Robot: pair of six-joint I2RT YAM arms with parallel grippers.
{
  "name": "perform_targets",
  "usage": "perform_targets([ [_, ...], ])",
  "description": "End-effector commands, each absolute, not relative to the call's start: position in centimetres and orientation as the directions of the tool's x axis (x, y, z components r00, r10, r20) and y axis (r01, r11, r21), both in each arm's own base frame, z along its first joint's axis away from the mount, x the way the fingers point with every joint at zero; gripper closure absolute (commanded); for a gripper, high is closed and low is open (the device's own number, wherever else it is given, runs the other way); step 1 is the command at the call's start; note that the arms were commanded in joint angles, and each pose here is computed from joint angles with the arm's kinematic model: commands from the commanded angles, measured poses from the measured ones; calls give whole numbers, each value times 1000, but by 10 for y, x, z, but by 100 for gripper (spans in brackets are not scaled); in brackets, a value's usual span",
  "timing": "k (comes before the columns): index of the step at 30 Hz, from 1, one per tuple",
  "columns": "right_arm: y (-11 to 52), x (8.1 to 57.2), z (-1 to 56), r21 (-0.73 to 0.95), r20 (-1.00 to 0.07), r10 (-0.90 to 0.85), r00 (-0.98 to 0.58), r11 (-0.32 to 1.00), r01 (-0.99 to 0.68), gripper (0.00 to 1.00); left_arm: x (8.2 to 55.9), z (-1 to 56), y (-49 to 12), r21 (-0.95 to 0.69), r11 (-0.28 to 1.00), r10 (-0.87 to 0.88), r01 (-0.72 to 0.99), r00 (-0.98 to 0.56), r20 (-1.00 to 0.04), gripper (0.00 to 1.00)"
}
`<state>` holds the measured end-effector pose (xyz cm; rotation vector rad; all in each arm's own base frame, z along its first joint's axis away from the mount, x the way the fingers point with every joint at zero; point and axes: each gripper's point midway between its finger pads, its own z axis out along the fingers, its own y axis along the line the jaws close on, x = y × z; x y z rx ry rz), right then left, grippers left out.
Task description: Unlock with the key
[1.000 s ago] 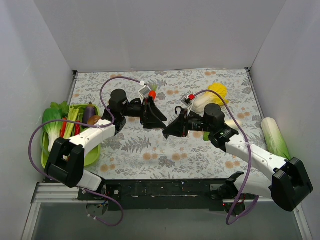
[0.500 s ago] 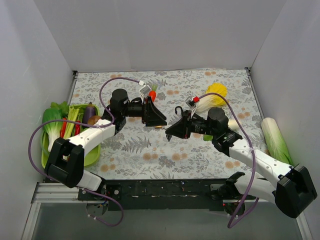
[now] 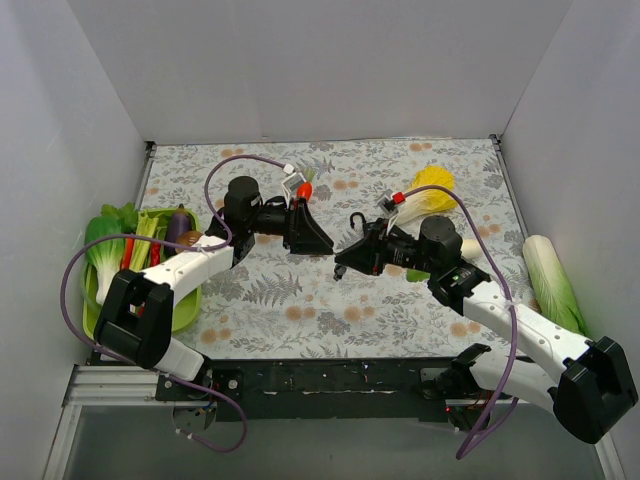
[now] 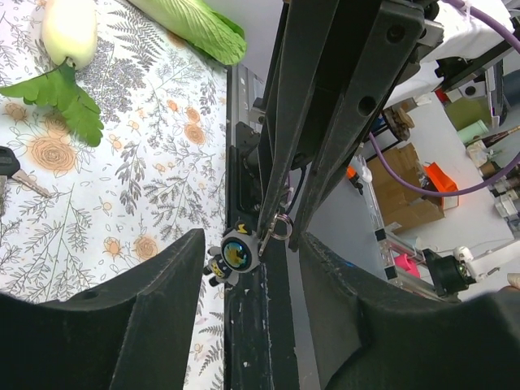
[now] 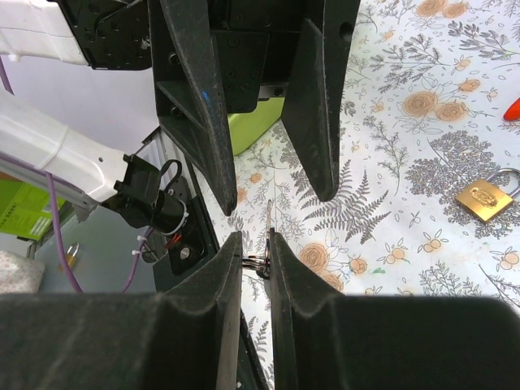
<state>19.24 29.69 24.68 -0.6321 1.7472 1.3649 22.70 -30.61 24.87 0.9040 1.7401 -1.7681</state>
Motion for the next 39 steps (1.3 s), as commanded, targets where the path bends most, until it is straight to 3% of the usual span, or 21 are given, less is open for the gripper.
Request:
perform_targets([
  [1, 295, 196, 265, 509, -860, 128, -494, 284, -812, 99, 225, 263, -307, -627, -101, 105, 773, -618, -779, 52],
  [9, 296, 196, 265, 512, -858, 124, -498, 275, -814, 99, 223, 263, -310, -628, -101, 102, 772, -620, -778, 64],
  [22, 297, 198, 263, 519, -854, 130, -504, 277, -809, 99, 215, 259, -316, -638, -122, 129, 760, -625, -770, 74],
  [27, 297, 198, 263, 519, -854, 130, -504, 283, -806, 99, 215, 259, -317, -639, -121, 130, 760, -626, -769, 90],
  [29, 296, 199, 262, 520, -854, 132, -504, 287, -805, 99, 216, 258, -317, -640, -119, 130, 759, -627, -768, 90],
  [31, 296, 199, 262, 519, -854, 131, -504, 288, -805, 99, 215, 259, -317, -639, -122, 132, 760, -626, -769, 99],
  [38, 291, 201, 257, 520, -850, 103, -516, 317, -793, 99, 215, 259, -316, -616, -115, 142, 779, -601, -787, 100],
  [39, 289, 201, 257, 518, -850, 98, -517, 324, -791, 90, 214, 257, -315, -628, -109, 153, 771, -611, -777, 100],
])
